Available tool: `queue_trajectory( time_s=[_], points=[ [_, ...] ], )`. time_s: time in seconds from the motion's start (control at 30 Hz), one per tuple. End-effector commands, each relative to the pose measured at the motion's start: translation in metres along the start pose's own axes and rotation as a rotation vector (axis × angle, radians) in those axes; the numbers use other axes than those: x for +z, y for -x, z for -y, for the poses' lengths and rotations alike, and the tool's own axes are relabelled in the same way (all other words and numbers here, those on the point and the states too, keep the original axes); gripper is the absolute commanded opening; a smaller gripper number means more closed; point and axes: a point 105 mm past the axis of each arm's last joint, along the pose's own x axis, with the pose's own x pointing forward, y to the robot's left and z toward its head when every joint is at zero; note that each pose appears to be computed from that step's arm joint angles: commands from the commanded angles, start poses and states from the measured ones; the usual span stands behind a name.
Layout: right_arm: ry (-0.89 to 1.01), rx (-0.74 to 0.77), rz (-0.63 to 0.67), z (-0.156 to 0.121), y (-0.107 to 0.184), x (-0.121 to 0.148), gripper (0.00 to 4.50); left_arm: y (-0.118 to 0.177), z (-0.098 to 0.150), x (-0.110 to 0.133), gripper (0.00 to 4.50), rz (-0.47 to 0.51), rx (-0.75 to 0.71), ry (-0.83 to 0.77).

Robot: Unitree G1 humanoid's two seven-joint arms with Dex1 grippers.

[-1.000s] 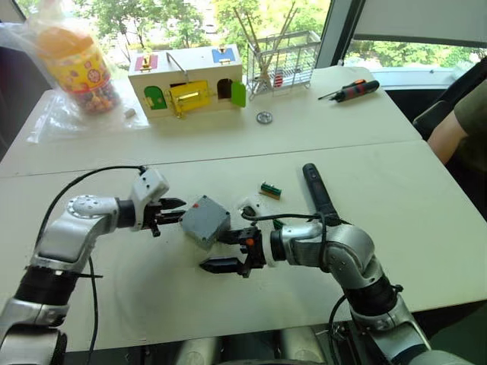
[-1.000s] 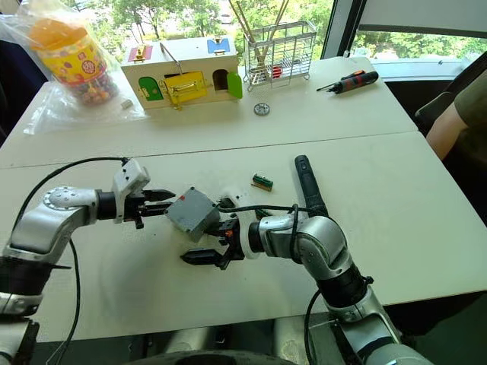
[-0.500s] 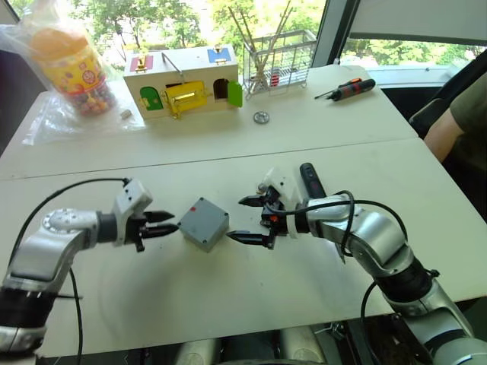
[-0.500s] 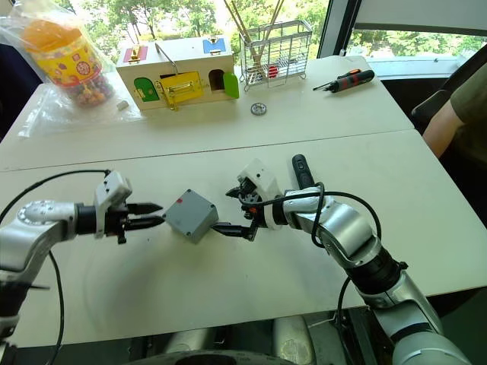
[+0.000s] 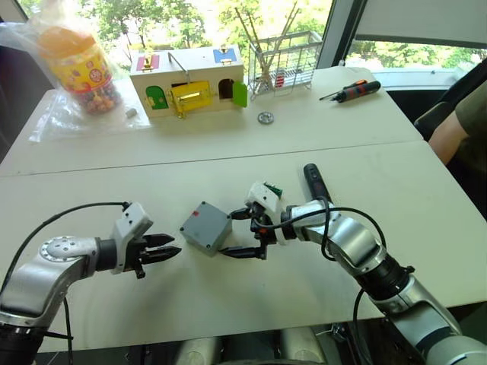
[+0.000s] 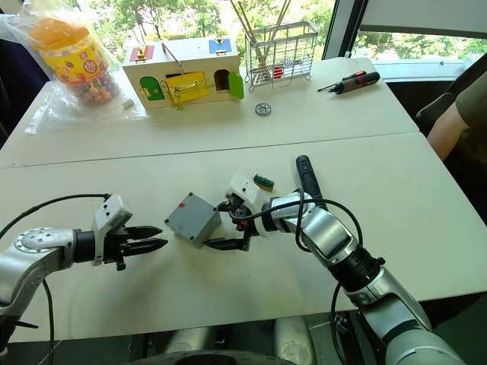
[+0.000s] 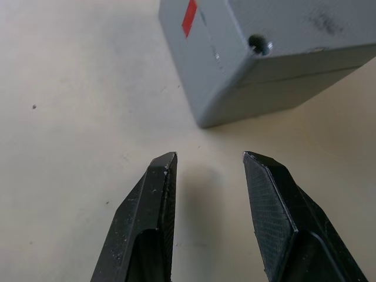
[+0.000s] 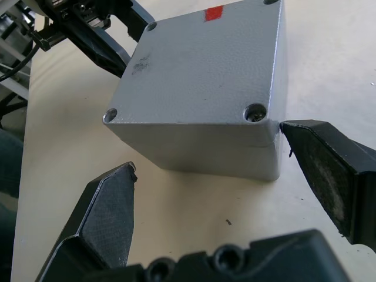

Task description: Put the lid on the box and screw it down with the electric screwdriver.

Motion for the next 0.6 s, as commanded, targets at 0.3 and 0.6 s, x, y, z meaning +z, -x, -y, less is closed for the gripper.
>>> queue_trajectory(
  time_s=[0.3, 0.6],
  points=[
    [0.011, 0.085, 0.028, -0.03, 0.003, 0.008, 4.46, -0.022, -0.009, 0.022, 1.8, 0.073, 0.014, -0.067],
    [-0.012, 0.066, 0.032, -0.033, 0.004, 0.009, 4.46, -0.027, -0.019, 0.025, 1.8, 0.078, 0.03, -0.105]
  ],
)
